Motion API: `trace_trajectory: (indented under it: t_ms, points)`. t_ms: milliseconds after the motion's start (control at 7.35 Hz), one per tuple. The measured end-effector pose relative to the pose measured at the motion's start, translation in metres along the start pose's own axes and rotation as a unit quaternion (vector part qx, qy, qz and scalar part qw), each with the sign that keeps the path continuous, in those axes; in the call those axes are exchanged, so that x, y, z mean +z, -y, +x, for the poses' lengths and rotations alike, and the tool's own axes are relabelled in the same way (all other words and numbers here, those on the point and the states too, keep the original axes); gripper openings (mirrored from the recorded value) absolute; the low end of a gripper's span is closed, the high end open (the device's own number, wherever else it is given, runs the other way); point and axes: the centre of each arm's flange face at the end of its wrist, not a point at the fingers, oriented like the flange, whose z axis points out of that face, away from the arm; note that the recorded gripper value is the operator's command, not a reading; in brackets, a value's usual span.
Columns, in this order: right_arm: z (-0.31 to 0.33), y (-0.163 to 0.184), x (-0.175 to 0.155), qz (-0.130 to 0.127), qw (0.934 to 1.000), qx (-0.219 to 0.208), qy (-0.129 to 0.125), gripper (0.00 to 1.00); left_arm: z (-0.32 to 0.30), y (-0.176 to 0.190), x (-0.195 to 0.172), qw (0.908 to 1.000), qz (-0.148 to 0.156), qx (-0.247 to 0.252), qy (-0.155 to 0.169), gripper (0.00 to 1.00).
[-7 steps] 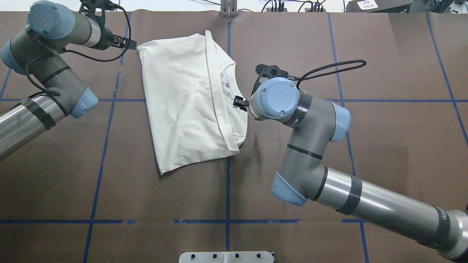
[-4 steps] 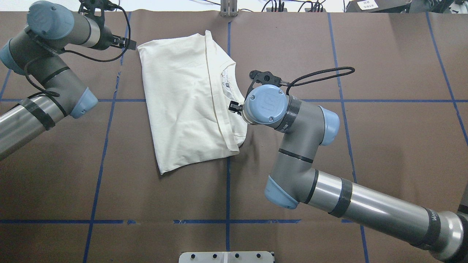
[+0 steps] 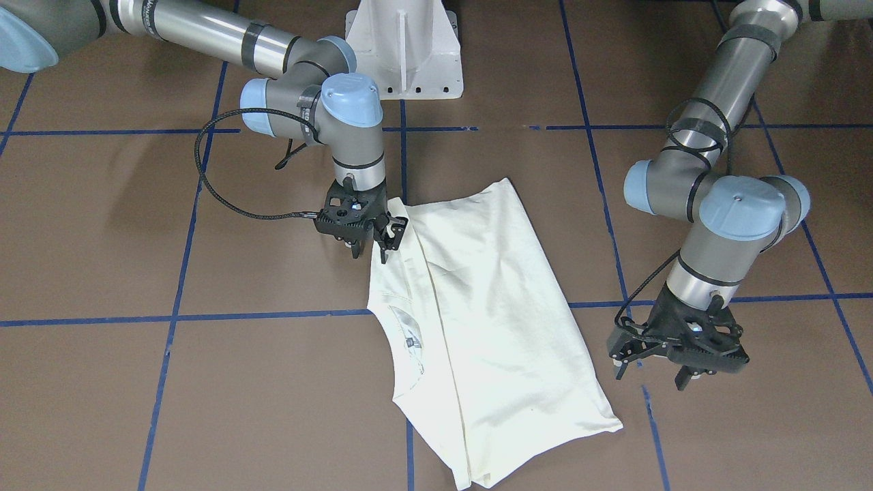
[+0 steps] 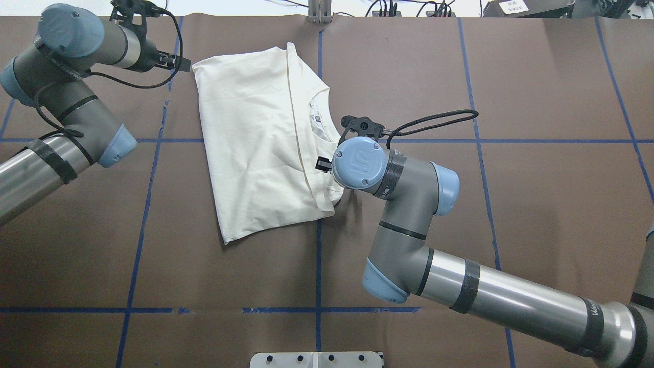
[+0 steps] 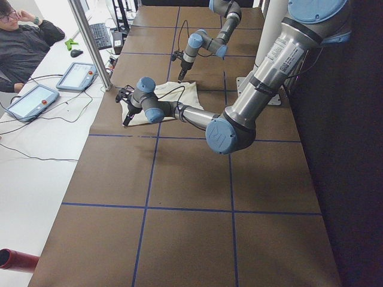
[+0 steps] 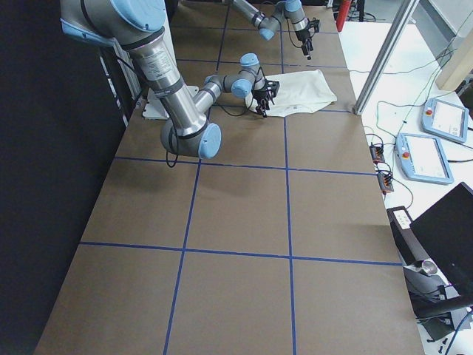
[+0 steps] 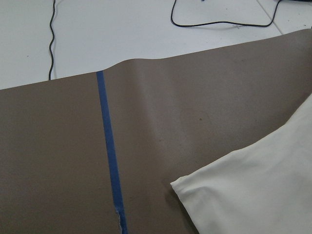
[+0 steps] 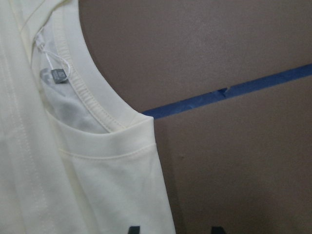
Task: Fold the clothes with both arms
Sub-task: 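Drag the shirt with the right gripper to straighten it on the table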
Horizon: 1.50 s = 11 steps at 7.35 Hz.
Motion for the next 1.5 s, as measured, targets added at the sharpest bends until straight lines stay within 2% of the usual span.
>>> trace_trajectory:
  t_ms: [136,272,408,544,1089,1497]
  points:
    - [-0.001,-0.004,0.001,-0.002,1.0000,-0.002,0.000,0.55,0.000,0.000,0.000,1.0000,0.000,0.000,0.000,1.00]
    - [-0.001,-0.008,0.001,-0.003,1.0000,-0.004,0.000,0.47,0.000,0.000,0.000,1.0000,0.000,0.000,0.000,1.00]
    - [-0.002,-0.011,0.002,-0.001,1.0000,-0.006,0.001,0.31,0.000,0.000,0.000,1.0000,0.000,0.000,0.000,1.00]
    - [-0.003,-0.014,0.002,0.001,1.0000,-0.004,0.001,0.00,-0.001,-0.001,0.000,1.0000,0.000,0.000,0.000,1.00]
    - [-0.004,-0.014,0.000,0.007,0.9999,0.008,0.004,0.00,-0.001,-0.001,0.000,1.0000,0.000,0.000,0.000,1.00]
    - [0.026,0.011,-0.013,0.015,0.9998,0.009,0.008,0.00,-0.001,-0.002,0.001,1.0000,-0.002,0.000,0.001,1.00]
